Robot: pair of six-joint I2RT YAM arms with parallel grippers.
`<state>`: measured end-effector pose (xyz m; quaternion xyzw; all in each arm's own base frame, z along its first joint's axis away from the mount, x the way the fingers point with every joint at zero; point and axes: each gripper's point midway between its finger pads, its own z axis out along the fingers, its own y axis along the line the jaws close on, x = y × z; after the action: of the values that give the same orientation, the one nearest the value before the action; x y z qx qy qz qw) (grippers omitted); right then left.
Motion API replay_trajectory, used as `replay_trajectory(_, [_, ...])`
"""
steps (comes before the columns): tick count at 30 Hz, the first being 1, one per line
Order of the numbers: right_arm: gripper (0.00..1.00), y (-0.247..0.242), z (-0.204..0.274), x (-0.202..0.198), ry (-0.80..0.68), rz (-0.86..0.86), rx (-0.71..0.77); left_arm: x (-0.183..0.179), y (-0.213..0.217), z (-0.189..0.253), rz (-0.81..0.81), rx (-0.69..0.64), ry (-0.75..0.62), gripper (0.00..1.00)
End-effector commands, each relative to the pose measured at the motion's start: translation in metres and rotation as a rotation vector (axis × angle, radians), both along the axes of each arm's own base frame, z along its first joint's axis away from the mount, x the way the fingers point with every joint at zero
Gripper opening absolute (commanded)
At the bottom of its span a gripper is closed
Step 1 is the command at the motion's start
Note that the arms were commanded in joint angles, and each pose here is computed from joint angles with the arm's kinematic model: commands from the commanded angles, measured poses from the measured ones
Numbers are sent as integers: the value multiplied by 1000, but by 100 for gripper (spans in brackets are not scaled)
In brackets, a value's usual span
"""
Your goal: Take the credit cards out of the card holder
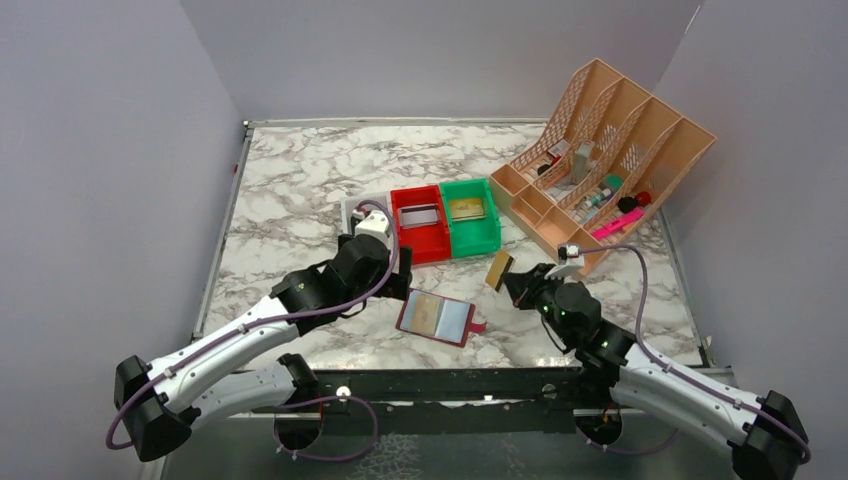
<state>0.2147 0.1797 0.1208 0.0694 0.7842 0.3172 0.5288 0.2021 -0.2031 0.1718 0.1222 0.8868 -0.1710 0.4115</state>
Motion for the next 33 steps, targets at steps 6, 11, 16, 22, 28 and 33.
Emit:
replay_trajectory(6, [1,-1,37,43,-202,-39,-308,9,49,-25,166,175,-55,99])
replay_trajectory(11, [1,34,51,57,-295,119,-412,10,57,-22,179,218,-68,99])
replay_trajectory(16, [1,50,52,90,-296,161,-475,13,63,-25,226,196,-65,99])
replay_trajectory(22, [1,44,65,138,-359,39,-594,19,72,-26,272,199,-52,99])
replay_trajectory(28, [1,62,57,169,-378,75,-738,23,82,-18,309,186,-71,99])
replay_trajectory(33, [1,61,48,190,-396,90,-793,24,90,-7,343,147,-107,99])
